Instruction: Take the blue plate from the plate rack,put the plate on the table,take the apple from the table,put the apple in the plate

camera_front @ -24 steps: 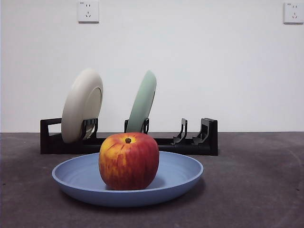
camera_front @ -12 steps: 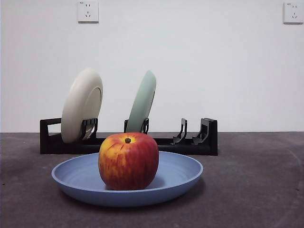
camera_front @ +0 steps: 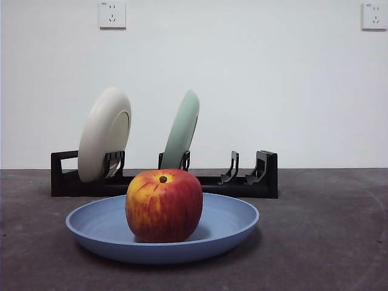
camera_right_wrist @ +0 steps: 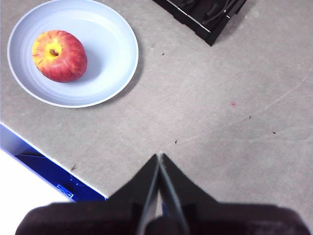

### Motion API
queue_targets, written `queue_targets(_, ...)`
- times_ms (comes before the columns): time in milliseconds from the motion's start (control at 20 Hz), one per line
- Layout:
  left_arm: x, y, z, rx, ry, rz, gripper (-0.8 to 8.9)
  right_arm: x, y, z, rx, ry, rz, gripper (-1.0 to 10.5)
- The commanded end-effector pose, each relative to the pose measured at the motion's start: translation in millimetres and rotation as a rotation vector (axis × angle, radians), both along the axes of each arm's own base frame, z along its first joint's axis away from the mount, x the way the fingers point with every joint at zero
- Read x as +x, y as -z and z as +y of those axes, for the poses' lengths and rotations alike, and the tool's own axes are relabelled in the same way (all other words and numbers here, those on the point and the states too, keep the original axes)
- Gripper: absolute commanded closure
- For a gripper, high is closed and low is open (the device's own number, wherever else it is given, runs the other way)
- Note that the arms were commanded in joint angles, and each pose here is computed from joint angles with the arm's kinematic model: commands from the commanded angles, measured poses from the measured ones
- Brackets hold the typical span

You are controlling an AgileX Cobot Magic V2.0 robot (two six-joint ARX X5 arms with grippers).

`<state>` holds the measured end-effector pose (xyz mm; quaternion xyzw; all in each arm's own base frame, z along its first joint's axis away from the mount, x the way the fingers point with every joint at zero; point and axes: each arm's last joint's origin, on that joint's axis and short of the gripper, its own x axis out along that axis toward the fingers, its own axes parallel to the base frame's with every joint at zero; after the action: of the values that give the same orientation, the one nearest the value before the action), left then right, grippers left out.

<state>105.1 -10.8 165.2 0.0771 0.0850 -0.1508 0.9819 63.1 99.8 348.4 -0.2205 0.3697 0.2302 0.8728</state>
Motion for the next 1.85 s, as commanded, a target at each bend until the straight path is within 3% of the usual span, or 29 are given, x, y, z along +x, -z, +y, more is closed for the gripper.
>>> queue_targets(50,-0.3,5.4,1.2,-0.012,-0.036,-0.068,8.17,0.1,-0.4,0.2,0.008,0.007,-0.001,9.5)
queue_targets(300,-3.1,9.0,9.1,-0.063,-0.316,-0.075,8.17,0.1,-0.4,0.2,0.008,0.007,-0.001,9.5)
queue_targets(400,-4.2,9.7,10.8,-0.063,-0.374,-0.071,8.17,0.1,-0.4,0.2,0.008,0.007,-0.001,9.5)
queue_targets(550,-6.9,16.9,10.6,-0.06,-0.37,0.0,8.17,0.1,-0.4,0.2,0.008,0.007,-0.001,9.5)
queue_targets(1550,-7.5,16.6,10.2,-0.059,-0.353,-0.002,8.17,0.8,-0.8,-1.7,0.004,0.023,-0.011,9.5)
queue_targets(1700,-7.5,16.6,10.2,-0.059,-0.353,-0.002,8.17,13.8,-4.2,-12.1,0.005,0.107,-0.072,9.5)
queue_targets(1850,-7.4,16.6,10.2,-0.059,-0.354,-0.002,8.17,35.5,-9.2,-27.3,0.102,0.144,-0.297,9.5)
